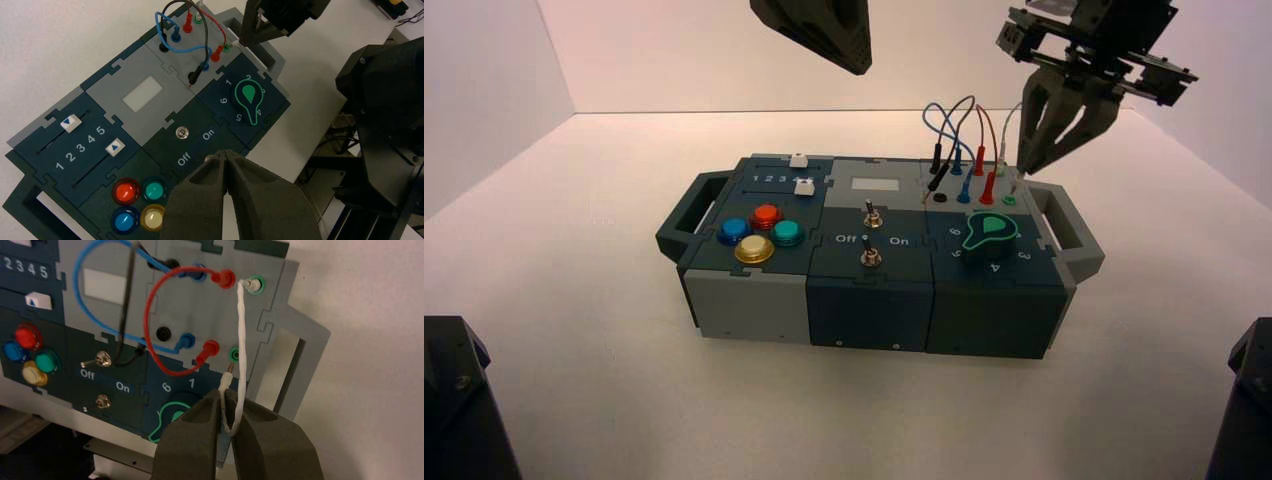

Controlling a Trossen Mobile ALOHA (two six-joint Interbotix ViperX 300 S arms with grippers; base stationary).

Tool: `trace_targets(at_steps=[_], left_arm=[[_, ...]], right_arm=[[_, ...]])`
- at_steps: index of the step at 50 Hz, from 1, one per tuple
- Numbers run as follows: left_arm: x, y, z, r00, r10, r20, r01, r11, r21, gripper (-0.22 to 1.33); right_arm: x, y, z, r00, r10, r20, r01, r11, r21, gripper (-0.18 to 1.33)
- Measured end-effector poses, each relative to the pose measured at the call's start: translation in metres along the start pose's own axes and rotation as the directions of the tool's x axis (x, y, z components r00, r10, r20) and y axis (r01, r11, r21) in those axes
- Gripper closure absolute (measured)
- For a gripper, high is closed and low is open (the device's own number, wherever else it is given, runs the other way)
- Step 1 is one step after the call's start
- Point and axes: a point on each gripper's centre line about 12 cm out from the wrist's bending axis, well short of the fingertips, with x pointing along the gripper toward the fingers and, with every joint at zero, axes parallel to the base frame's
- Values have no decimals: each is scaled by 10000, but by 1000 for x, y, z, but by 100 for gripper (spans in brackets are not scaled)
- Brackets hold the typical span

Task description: Insert the white wire.

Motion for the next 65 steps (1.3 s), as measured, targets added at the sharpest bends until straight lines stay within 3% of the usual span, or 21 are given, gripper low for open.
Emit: trace_targets(at_steps=[65], left_arm=[[0,0,0,10000,7,14,-7,10000,15,127]], right_arm=[[-4,1,0,9998,46,191,-46,10000,-11,122]])
